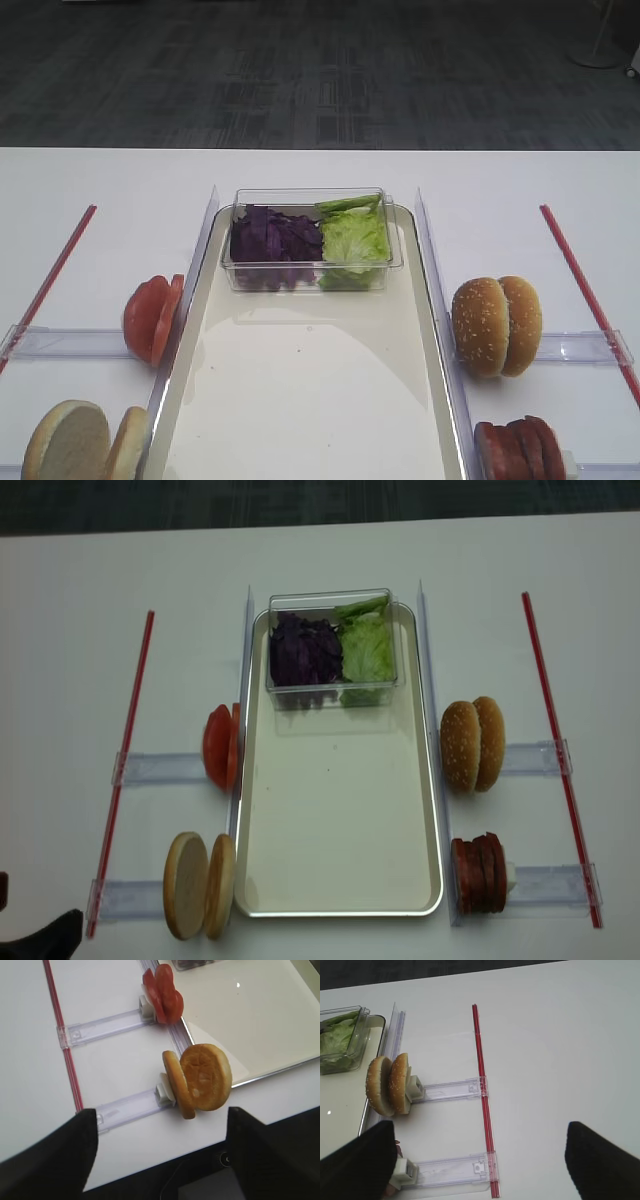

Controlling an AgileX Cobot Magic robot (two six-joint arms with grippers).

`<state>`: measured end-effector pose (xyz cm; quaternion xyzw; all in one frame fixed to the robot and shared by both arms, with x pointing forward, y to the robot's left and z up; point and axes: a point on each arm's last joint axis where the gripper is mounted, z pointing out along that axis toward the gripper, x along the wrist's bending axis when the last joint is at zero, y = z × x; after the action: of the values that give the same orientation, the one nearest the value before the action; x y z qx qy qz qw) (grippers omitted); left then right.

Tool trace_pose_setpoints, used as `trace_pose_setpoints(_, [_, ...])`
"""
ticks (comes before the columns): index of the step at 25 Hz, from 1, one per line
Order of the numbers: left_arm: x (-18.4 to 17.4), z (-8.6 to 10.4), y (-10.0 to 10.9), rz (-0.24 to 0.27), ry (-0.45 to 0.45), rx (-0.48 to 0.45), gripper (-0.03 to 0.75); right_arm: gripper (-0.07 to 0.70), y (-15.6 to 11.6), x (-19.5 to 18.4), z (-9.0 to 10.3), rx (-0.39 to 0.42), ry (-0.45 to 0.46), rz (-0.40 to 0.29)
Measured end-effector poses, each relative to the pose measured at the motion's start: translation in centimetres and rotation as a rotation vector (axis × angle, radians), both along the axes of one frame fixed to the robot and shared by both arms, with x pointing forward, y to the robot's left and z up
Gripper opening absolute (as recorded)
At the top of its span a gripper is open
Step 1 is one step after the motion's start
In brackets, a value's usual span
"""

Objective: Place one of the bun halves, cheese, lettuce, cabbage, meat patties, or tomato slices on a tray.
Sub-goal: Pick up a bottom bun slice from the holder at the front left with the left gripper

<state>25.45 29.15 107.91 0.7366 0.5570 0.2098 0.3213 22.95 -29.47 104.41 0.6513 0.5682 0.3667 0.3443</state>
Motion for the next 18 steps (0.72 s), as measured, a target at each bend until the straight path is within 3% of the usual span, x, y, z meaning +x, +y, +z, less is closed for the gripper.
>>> trace_pose_setpoints(12, [3.3,-0.8,-1.8,-0.071,0.23,0.0,0.491,0.692,0.0,0.0,0.0,0.0,0.0,0.0])
trace_pose_setpoints(18, [4.3,-1.1,-2.4,-0.101,0.294,0.001,0.488,0.692,0.0,0.0,0.0,-0.002,0.0,0.001])
